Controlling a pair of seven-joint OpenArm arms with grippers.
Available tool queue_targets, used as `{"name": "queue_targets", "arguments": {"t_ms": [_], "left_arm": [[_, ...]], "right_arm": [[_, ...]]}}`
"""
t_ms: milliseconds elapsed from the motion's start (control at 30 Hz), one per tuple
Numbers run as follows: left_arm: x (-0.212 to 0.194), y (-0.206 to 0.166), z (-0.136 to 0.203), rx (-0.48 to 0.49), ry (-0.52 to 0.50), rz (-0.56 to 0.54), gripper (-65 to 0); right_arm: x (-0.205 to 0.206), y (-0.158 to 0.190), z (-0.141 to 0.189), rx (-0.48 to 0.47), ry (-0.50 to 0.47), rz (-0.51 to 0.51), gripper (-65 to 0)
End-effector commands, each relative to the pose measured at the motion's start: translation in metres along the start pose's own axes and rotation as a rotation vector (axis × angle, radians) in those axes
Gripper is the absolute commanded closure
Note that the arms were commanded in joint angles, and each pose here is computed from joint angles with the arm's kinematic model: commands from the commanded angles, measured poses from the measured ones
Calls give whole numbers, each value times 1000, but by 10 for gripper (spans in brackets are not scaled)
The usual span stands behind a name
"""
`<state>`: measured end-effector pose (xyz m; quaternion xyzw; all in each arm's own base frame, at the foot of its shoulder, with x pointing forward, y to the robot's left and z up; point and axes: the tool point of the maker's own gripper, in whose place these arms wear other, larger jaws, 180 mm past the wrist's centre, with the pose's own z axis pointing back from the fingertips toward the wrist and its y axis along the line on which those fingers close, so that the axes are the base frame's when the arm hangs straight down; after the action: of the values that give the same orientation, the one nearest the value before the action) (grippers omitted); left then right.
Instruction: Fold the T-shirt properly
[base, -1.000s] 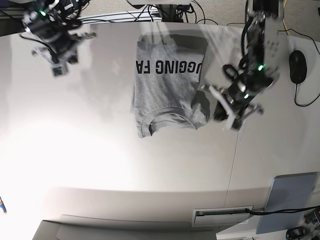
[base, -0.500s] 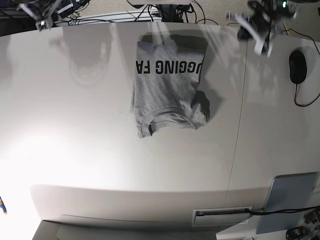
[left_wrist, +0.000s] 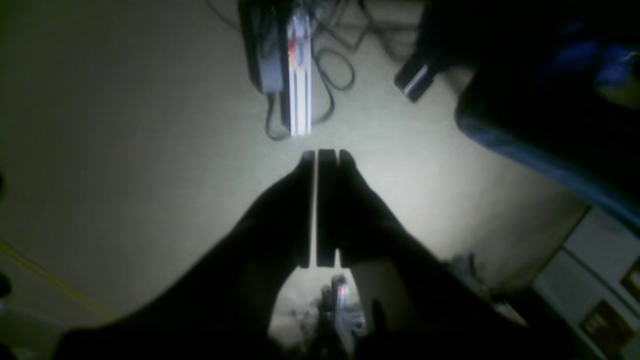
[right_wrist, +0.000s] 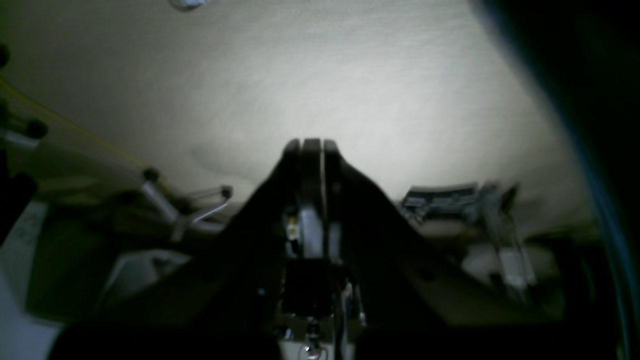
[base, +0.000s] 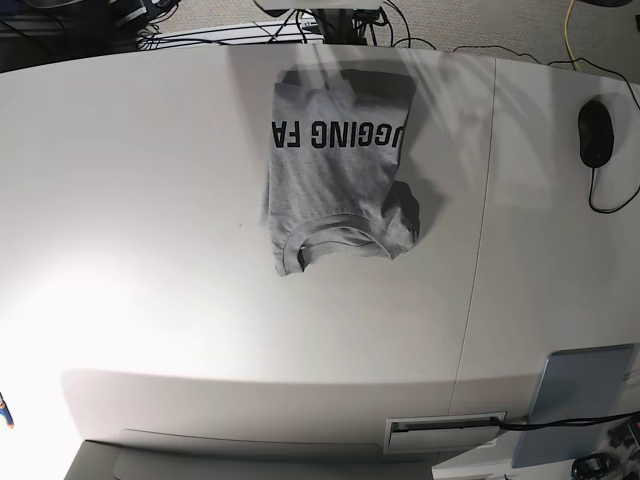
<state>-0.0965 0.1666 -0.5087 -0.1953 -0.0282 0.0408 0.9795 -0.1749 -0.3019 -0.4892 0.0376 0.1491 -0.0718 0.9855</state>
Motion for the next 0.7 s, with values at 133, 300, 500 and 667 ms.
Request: {"name": "queue_targets", "arguments": {"t_ms": [133,300,500,667], "left_arm": [[-23,27,-39,20,56,101,-145],[-11,37,-74,19,41,169,-145],[35,30,-105,-14,-33,213,-144],[74,25,-125,14,-41,214,-144]], "right_arm": [[4,-22,-42,22,36,-66,-15],[49,-12,-71,74,-88,-118,-15],[123,9,-78,99,-264,-40,-15],[174,32,-73,137,-335,-24,-15]]}}
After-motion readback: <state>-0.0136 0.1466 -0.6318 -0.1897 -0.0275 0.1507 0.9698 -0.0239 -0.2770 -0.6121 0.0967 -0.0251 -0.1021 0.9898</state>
